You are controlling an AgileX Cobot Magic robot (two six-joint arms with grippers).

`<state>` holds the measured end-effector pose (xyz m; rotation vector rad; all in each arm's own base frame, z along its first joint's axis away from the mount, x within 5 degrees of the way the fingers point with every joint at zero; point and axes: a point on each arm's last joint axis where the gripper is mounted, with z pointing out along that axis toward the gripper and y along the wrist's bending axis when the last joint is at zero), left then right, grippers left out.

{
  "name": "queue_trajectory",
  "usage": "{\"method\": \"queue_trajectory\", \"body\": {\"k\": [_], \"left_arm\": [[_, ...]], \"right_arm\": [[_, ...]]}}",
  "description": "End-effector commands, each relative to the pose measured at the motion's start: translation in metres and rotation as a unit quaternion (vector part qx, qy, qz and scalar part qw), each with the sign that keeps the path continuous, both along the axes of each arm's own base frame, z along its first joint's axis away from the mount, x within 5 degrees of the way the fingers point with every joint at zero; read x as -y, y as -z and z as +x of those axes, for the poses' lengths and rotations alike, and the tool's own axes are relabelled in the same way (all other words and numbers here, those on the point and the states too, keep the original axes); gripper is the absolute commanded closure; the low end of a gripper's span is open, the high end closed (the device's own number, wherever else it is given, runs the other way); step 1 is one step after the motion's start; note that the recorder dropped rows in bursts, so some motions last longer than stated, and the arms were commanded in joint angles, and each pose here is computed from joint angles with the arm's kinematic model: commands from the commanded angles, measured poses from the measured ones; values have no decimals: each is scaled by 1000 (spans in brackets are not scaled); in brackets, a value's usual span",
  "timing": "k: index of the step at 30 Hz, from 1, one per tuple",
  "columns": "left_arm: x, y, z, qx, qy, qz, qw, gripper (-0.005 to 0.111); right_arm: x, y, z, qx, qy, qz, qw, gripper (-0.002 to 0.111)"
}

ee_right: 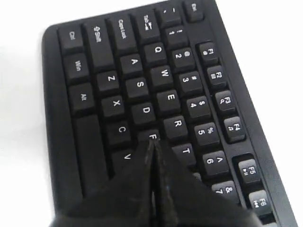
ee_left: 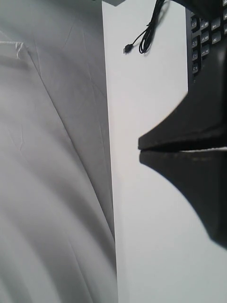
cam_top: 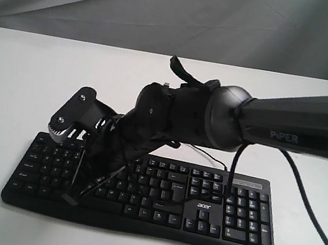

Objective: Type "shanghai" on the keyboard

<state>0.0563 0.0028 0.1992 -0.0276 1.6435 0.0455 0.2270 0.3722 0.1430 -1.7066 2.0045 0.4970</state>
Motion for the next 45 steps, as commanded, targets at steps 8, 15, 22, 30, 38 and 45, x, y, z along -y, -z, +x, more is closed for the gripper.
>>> {"method": "queue_trajectory", "body": {"k": [8, 15, 22, 30, 38, 45], "left_arm": [[0, 0, 0, 3, 3, -1, 1000, 107], [0, 0, 0, 3, 3, -1, 1000, 107], [0, 0, 0, 3, 3, -1, 1000, 107], [0, 0, 0, 3, 3, -1, 1000, 107], [0, 0, 0, 3, 3, -1, 1000, 107], [0, 0, 0, 3, 3, -1, 1000, 107]], "right_arm": [[-4, 12, 6, 19, 5, 5, 1000, 108], [-4, 18, 8, 21, 8, 4, 1000, 108], [-4, 25, 7, 13, 10, -2, 1000, 108], [-4, 24, 6, 8, 9, -2, 1000, 108], [0, -13, 3, 20, -5, 15, 1000, 108], [17, -6, 8, -1, 10, -10, 1000, 108]]}}
